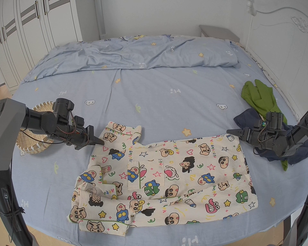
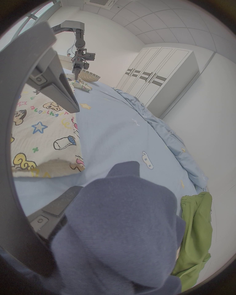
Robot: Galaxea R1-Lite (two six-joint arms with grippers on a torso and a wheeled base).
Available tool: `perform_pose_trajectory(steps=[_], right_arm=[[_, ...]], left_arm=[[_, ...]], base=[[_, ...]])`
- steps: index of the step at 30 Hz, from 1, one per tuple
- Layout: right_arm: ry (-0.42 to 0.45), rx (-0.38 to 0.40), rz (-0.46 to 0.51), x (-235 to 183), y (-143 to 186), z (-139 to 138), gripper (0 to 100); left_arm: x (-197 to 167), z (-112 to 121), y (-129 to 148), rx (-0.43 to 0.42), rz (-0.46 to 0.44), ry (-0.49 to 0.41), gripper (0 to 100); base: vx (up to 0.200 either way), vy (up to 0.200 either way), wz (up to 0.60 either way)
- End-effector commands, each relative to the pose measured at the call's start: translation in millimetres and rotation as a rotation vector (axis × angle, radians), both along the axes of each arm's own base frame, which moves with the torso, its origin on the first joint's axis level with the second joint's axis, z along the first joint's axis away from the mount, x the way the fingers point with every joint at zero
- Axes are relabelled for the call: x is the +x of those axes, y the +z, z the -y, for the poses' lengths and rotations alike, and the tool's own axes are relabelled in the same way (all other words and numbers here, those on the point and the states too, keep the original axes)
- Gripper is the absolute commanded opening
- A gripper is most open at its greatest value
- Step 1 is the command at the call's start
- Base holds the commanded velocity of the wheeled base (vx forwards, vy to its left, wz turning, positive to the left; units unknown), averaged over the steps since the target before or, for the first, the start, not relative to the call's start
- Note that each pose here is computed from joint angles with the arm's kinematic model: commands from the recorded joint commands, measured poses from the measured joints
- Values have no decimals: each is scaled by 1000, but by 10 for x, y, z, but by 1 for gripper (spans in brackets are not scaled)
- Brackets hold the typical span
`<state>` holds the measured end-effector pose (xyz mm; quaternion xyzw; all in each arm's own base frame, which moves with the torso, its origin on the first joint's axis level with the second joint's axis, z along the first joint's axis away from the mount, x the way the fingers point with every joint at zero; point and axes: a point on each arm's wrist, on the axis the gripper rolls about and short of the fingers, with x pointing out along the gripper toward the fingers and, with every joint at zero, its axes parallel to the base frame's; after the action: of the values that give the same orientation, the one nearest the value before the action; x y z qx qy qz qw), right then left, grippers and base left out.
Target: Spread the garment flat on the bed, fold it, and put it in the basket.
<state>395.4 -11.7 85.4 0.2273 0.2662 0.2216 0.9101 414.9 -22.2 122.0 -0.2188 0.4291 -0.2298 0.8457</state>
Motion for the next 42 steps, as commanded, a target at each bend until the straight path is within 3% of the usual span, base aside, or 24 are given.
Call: perform_pose_trajectory(steps=[1, 3, 4, 42], right_arm=[[0, 3, -13, 13, -46, 4, 100], [-2, 6, -20, 26, -74, 5, 100], [-4, 9, -23, 31, -82, 12, 0], [-23, 50, -22, 56, -51, -11, 0]], left_arm=[[-4, 0, 14, 0, 3, 0, 0], [-4, 0, 14, 0, 3, 0, 0], [-4, 0, 14, -1, 2, 1, 0], [-80, 11, 111, -3, 15, -2, 0]], base=[[0, 0, 0], [0, 0, 0], [0, 0, 0], [0, 0, 0]])
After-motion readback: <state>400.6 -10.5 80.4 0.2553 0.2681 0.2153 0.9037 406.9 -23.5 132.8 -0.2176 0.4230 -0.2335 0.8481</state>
